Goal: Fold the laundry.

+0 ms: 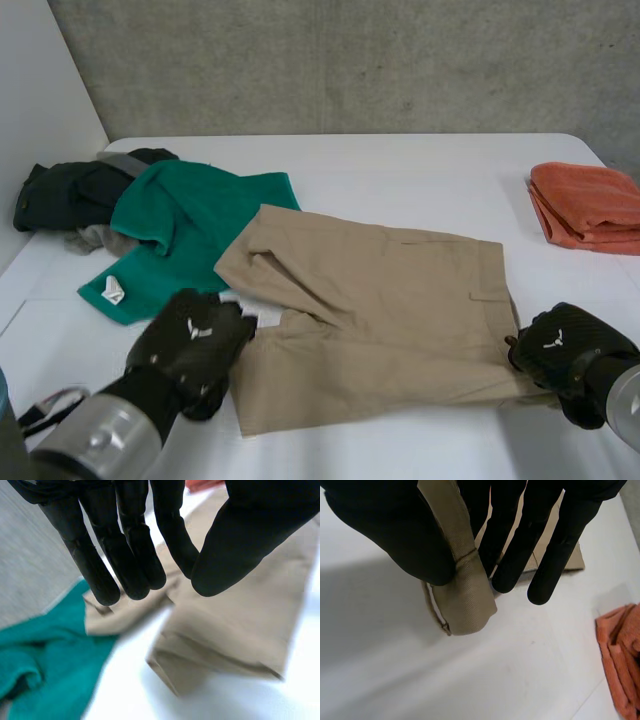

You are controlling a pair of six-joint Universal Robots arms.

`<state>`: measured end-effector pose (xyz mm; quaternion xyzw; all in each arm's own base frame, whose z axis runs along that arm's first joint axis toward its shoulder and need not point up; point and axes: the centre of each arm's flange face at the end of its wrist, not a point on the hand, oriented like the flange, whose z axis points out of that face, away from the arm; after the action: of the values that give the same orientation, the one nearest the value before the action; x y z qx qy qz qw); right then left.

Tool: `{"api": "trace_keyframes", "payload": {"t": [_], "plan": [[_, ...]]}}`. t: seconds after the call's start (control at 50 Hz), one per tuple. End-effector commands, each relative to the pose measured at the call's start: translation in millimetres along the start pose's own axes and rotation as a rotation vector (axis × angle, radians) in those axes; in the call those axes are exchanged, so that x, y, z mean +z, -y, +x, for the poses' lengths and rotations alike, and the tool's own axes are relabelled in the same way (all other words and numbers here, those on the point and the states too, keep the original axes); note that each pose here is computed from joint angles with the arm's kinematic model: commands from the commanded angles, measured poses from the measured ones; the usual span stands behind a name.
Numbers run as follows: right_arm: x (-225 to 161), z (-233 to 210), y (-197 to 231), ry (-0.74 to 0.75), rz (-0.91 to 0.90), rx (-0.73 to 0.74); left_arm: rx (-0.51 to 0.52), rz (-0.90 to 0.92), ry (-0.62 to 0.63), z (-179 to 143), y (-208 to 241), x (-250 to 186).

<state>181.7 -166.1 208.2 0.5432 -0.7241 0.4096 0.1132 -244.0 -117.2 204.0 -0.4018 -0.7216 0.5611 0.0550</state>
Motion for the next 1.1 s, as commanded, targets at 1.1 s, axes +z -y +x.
{"api": "trace_keyframes", "payload": {"t": [1.1], "plan": [[4,-22,-11,0.132,-0.092,-0.041,0.082,-0.052,-0.04,19,-16,-9]]}}
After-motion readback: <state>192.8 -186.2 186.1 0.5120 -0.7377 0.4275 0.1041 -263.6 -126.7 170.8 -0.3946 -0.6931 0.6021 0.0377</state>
